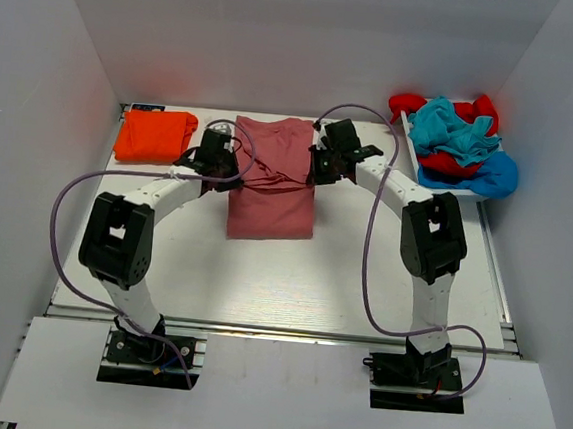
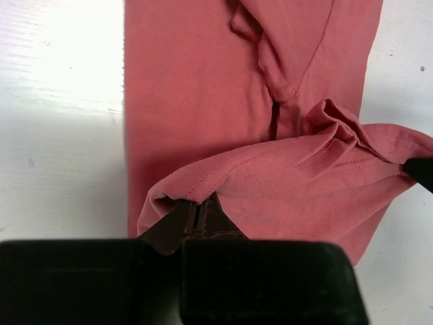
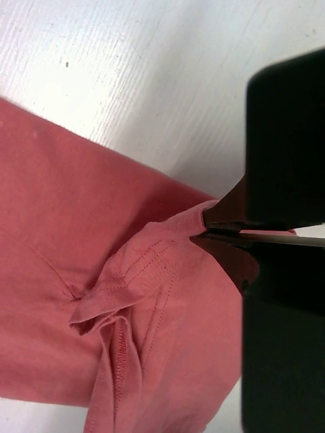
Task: Fold and stack the t-shirts
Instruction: Fold the folded rectangular tshirt in 1/3 of the way, then grab one side of the 2/3 rectangular tshirt with both arms
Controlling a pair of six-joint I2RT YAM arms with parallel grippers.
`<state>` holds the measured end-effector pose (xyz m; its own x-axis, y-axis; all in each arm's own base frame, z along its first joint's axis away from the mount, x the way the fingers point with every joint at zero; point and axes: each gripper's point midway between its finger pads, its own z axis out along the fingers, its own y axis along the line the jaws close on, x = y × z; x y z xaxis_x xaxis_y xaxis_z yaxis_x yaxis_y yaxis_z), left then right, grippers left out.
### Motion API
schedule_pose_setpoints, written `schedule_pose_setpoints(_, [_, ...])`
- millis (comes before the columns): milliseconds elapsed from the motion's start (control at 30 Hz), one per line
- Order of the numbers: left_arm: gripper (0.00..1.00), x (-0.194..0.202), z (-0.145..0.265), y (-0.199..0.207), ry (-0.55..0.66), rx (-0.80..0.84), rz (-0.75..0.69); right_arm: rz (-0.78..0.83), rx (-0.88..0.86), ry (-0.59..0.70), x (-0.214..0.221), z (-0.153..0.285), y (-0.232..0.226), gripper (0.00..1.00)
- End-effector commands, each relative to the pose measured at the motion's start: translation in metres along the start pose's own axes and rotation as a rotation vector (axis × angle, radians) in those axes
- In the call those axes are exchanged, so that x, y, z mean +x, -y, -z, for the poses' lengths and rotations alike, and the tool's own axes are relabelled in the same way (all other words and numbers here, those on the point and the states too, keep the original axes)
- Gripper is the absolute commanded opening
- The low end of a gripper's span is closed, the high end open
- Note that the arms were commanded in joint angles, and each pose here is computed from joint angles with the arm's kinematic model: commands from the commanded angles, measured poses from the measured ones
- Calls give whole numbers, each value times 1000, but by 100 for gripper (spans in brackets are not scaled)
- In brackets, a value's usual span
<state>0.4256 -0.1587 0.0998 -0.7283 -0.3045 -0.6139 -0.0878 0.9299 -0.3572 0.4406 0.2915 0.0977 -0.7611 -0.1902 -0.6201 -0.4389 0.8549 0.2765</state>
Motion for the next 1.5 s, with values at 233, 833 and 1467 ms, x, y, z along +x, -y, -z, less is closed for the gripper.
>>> schedule_pose_setpoints(233, [23, -14, -29, 3, -51, 52, 11, -41, -122, 123, -45, -21, -3, 3])
schedule_pose_setpoints(833, [100, -47, 14, -6, 21, 150, 52, 3, -199, 176, -45, 21, -4, 90])
schedule_pose_setpoints(1467, [100, 98, 38, -26, -163, 254, -26, -157, -367, -27, 105, 30, -21, 90])
